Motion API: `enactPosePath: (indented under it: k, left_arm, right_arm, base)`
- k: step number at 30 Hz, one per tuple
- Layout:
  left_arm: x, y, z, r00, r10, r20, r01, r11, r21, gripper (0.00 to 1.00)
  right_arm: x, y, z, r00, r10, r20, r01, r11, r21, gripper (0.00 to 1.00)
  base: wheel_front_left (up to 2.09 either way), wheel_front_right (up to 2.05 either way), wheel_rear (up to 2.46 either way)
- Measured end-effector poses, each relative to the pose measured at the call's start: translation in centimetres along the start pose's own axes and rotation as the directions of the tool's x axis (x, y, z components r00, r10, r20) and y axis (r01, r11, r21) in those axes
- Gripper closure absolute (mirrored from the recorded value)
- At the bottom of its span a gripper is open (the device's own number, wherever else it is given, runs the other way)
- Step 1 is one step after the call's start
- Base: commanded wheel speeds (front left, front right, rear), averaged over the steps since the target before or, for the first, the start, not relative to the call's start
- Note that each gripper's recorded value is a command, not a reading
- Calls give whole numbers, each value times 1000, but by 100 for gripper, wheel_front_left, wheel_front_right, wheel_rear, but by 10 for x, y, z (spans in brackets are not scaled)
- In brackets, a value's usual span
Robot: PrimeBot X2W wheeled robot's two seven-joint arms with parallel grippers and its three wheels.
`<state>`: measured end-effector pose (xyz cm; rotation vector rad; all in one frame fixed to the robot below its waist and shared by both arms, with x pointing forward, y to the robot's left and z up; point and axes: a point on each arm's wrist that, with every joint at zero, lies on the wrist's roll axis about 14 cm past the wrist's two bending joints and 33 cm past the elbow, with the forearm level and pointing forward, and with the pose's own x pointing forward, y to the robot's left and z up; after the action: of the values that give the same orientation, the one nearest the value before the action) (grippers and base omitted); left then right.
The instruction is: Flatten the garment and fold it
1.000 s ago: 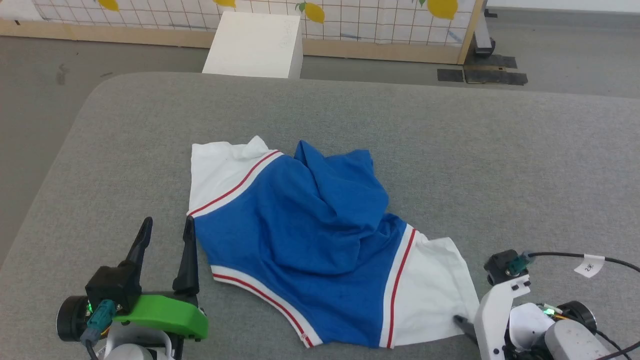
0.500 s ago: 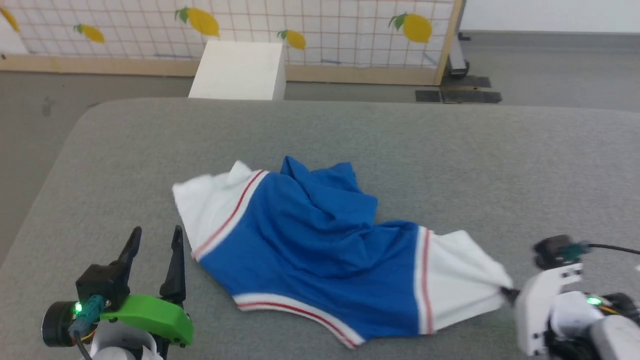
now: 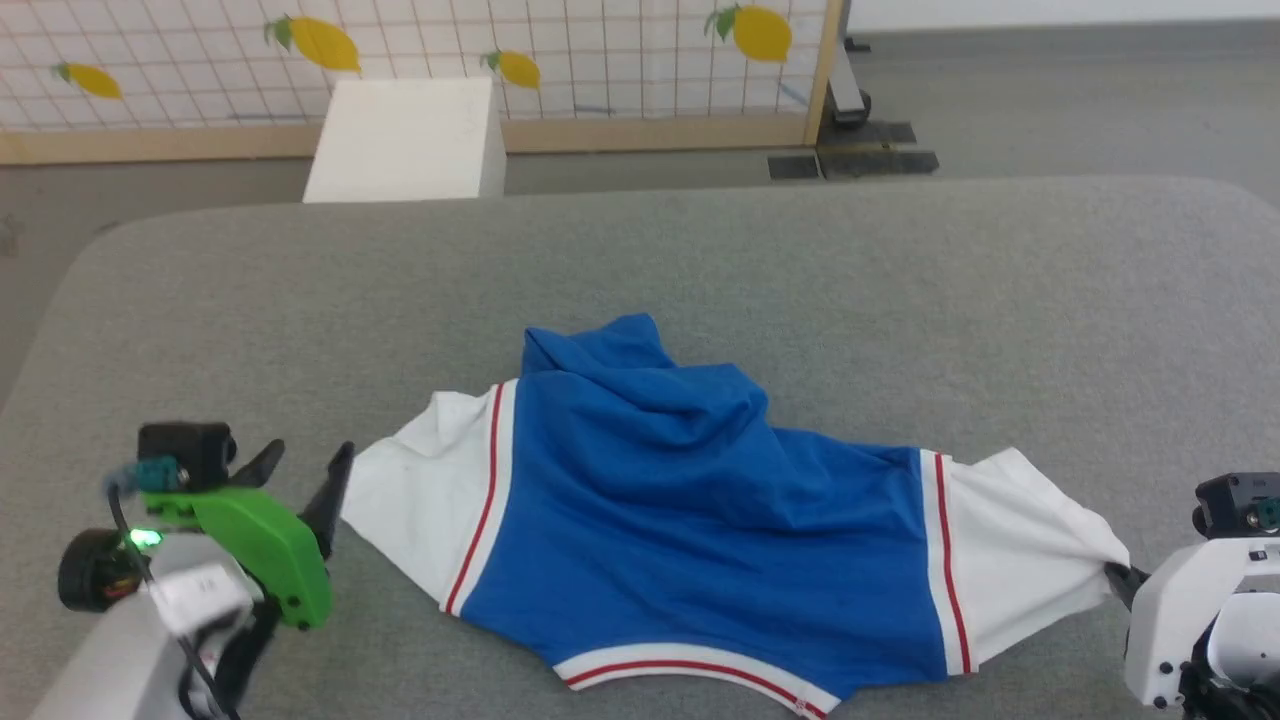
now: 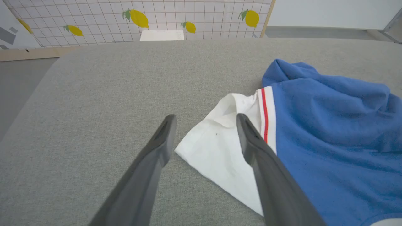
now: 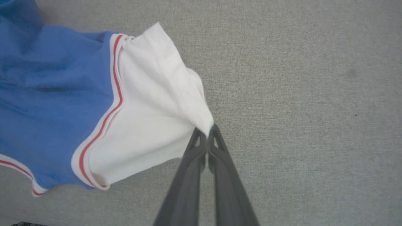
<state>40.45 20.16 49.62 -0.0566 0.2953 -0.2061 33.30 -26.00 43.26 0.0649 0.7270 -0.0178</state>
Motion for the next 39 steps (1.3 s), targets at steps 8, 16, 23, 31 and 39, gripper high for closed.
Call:
enactPosePath:
  k: [8,16,23,31,39]
  left_arm:
    - [36,20,-58,939,-18,-342,-6,997,-71,0]
    - [52,27,-108,821,-35,-570,-24,995,-95,0]
    - [59,13,-119,744,-83,-663,14,994,-108,100]
    - [58,5,-104,810,-80,-581,50,997,-67,100]
    - [64,11,-24,949,-19,-315,37,998,52,100]
  right_arm:
    - [11,1,-17,999,-7,-51,10,998,61,100]
    - [18,-5,-35,994,-30,-101,40,995,95,100]
    - [20,-10,-42,991,-43,-127,57,992,108,100]
    - [18,-4,-23,998,-26,-53,31,996,89,100]
    - [2,-10,39,985,-45,168,39,998,39,100]
  base:
    - [0,0,0]
    - [0,0,0]
    - [0,0,0]
    - [0,0,0]
    - [0,0,0]
